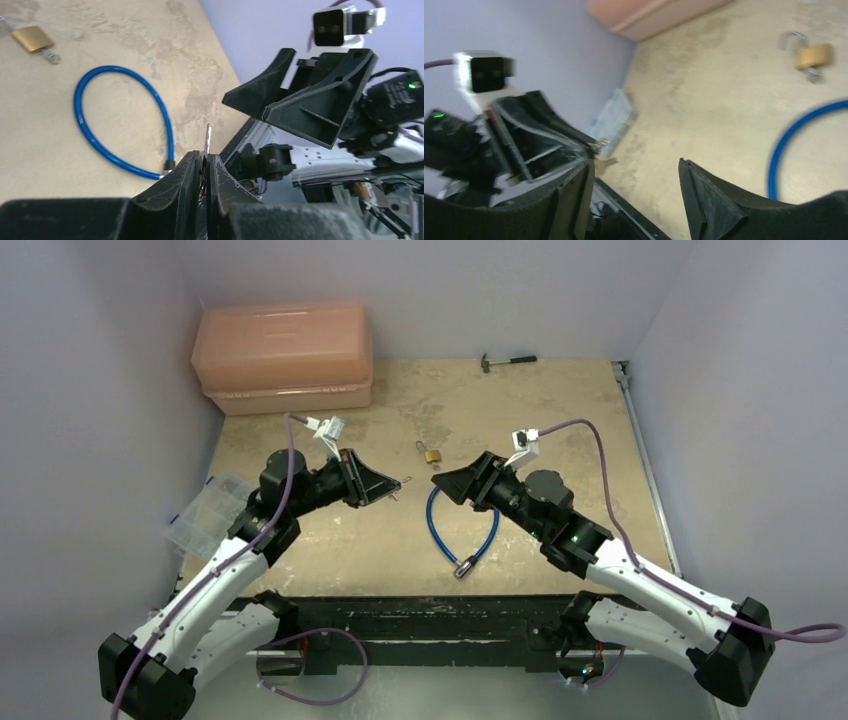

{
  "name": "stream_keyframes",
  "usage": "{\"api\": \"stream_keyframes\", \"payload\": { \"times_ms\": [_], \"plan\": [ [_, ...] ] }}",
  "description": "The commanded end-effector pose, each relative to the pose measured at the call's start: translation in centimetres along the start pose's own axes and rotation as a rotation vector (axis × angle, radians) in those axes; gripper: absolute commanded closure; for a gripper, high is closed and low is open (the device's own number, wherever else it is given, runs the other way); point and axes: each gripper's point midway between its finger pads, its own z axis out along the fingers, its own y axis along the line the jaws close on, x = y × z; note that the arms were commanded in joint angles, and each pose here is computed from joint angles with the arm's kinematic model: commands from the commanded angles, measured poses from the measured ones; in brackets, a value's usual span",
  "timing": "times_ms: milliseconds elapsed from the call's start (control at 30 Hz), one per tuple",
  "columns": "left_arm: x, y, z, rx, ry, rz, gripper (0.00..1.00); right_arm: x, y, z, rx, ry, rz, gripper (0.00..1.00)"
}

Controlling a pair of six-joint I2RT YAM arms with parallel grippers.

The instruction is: Unlock with the key

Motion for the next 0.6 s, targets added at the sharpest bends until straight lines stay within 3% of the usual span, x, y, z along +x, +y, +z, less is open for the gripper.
{"api": "stream_keyframes", "payload": {
  "times_ms": [0,100,233,433,567],
  "plan": [
    [-0.5,2.9,0.0,-0.189,0.044,0.076,1.00,-1.0,-6.4,-1.3,0.361,-0.062,-0.014,0.28],
    [0.2,5.9,-0.2,-0.325,0.103,0.103,1.00,1.0,-10.7,-2.4,0.572,-0.031,0.083,0.23],
    [1.0,8.7,-0.9,-0.446,0.128,0.140,1.00,3.9,-13.5,-3.2,0.715,0.031,0.189,0.21],
    [3.8,9.0,-0.8,-0.418,0.157,0.199,1.00,7.3,-16.7,-4.3,0.864,0.086,0.301,0.23],
    [6.4,10.0,-0.9,-0.428,0.247,0.149,1.00,8.6,-17.9,-4.5,0.923,0.115,0.312,0.33]
  ]
}}
